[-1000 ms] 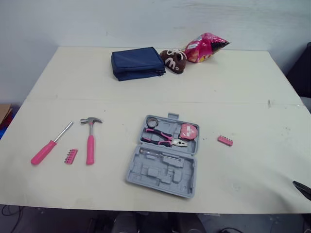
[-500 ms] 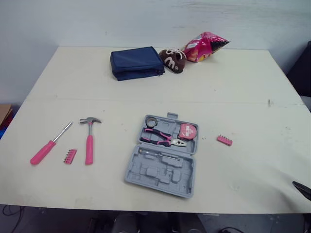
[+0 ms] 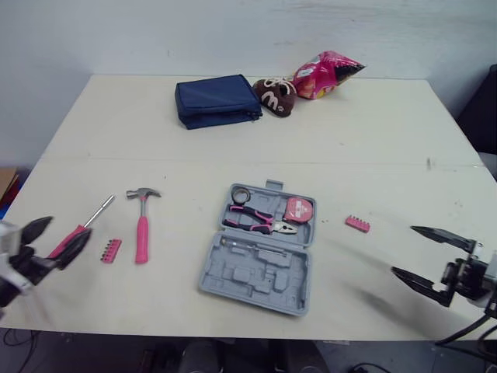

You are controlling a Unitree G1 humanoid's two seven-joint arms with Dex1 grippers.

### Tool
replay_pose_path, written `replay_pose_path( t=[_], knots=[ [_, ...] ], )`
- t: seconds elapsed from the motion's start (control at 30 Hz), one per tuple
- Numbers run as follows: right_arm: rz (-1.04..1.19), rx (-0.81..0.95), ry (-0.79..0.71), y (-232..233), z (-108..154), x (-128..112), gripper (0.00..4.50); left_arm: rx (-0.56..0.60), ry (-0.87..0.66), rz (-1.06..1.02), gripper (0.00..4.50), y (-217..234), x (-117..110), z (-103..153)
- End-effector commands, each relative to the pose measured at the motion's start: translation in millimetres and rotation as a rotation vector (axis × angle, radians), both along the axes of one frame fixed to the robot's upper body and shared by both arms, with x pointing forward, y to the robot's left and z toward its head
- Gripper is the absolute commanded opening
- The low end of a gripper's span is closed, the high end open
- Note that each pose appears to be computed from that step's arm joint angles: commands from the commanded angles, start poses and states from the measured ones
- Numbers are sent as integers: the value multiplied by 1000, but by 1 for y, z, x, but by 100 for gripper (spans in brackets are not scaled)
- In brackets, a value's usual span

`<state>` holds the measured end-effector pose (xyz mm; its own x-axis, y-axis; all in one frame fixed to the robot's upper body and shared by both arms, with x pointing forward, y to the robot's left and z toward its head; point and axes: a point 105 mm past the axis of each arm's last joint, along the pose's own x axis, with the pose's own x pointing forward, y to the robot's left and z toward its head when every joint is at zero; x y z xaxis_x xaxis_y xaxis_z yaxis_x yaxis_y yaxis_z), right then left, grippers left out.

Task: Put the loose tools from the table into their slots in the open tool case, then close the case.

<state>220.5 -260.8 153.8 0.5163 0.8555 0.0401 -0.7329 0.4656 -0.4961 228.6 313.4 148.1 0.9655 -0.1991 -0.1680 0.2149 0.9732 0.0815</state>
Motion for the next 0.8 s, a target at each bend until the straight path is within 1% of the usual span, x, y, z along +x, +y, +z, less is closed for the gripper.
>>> replay_pose_path(
  t=[0.03,0.13,0.23,0.3,0.37,0.53,0.67,0.8],
  knots=[
    [63,12,-29,18,12,1,450,13,26,55,447,-18,8,4],
    [116,19,-28,32,13,1,450,-35,62,84,447,-39,19,-1],
    [172,34,-17,47,13,1,450,-86,125,150,447,-63,30,-16],
    [195,29,-8,52,11,-1,450,-105,148,192,447,-73,33,-22],
    [208,24,-5,55,10,-3,450,-66,163,205,447,-81,37,-23],
    [226,25,-21,61,9,-5,450,-26,194,251,447,-87,46,-29],
    [248,48,-68,70,17,-6,450,-14,212,285,447,-90,54,-32],
    [270,50,-65,74,13,-9,450,-18,257,307,447,-94,67,-39]
  ],
)
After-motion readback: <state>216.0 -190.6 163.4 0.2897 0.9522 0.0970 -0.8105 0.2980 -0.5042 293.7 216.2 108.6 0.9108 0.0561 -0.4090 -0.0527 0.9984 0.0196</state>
